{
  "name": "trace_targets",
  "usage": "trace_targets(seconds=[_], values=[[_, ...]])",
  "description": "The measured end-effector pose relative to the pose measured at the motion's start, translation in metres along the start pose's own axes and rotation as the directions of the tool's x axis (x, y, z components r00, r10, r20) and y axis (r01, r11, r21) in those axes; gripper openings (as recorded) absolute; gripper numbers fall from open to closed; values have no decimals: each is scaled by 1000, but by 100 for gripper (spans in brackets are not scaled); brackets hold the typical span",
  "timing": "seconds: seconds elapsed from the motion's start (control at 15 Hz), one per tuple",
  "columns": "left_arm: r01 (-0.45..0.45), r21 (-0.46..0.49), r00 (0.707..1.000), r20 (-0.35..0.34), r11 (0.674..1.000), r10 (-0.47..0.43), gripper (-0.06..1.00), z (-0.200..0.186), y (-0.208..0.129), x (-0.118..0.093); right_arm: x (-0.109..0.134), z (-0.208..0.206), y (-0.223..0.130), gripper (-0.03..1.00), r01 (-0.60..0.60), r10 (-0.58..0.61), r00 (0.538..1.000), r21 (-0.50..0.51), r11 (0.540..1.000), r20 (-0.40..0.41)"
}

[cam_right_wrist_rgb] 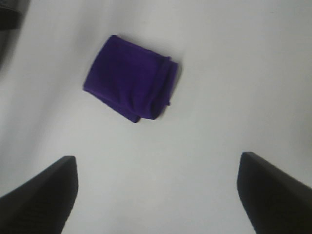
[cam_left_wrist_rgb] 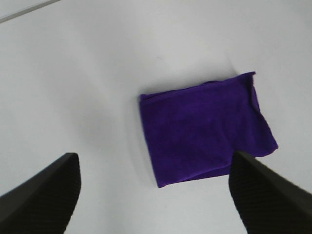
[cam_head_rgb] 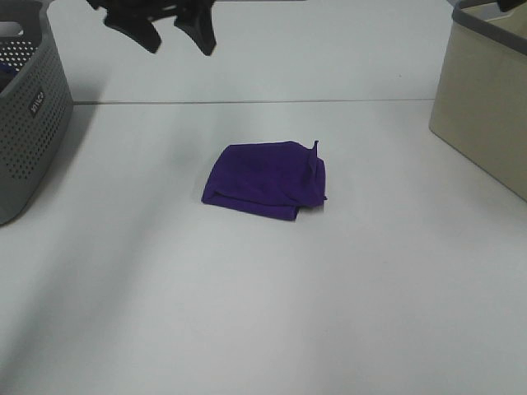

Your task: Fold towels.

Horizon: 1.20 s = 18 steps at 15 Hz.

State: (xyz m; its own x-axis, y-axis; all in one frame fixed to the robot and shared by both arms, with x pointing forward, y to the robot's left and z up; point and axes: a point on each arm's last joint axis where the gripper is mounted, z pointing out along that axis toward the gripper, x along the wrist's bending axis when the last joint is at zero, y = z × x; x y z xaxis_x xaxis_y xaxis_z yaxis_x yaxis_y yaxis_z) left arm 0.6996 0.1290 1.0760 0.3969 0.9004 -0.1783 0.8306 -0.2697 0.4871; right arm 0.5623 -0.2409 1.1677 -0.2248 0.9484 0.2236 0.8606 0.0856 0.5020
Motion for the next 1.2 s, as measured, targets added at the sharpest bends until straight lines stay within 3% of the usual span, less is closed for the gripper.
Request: trace_targets(seconds=[0.07, 0.13, 0.33, 0.47, 0.6, 0.87, 0.93, 1.0, 1.2], values=[[16, -28, 999, -41, 999, -17, 76, -19, 1, 4, -5, -5, -1, 86, -7, 7, 998, -6, 1000, 64], [8, -87, 993, -118, 996, -19, 76, -63, 0, 7, -15, -18, -4, 86, -28, 33, 988, -34, 999, 151], [60, -110, 975, -207, 992, -82, 76, -110, -20, 34, -39, -42, -12, 85, -109, 125, 975, -97, 989, 183], [159, -106, 943, -277, 981, -183, 76, -147, -55, 70, -54, -64, -34, 85, -157, 184, 957, -132, 979, 224], [219, -81, 918, -319, 972, -234, 76, -177, -103, 82, -41, -86, -72, 84, -119, 152, 961, -150, 981, 232], [229, -99, 908, -336, 968, -249, 76, -223, -196, 49, -10, -118, -155, 84, -60, 112, 969, -232, 971, 219], [218, -128, 908, -337, 968, -249, 76, -228, -221, 40, -3, -124, -181, 84, -45, 107, 969, -267, 963, 221], [173, -221, 906, -346, 960, -243, 76, -239, -267, 21, 8, -127, -231, 84, -6, 85, 969, -324, 946, 230], [131, -308, 903, -356, 942, -242, 76, -239, -337, 1, 16, -112, -296, 84, 35, 67, 969, -398, 917, 239]])
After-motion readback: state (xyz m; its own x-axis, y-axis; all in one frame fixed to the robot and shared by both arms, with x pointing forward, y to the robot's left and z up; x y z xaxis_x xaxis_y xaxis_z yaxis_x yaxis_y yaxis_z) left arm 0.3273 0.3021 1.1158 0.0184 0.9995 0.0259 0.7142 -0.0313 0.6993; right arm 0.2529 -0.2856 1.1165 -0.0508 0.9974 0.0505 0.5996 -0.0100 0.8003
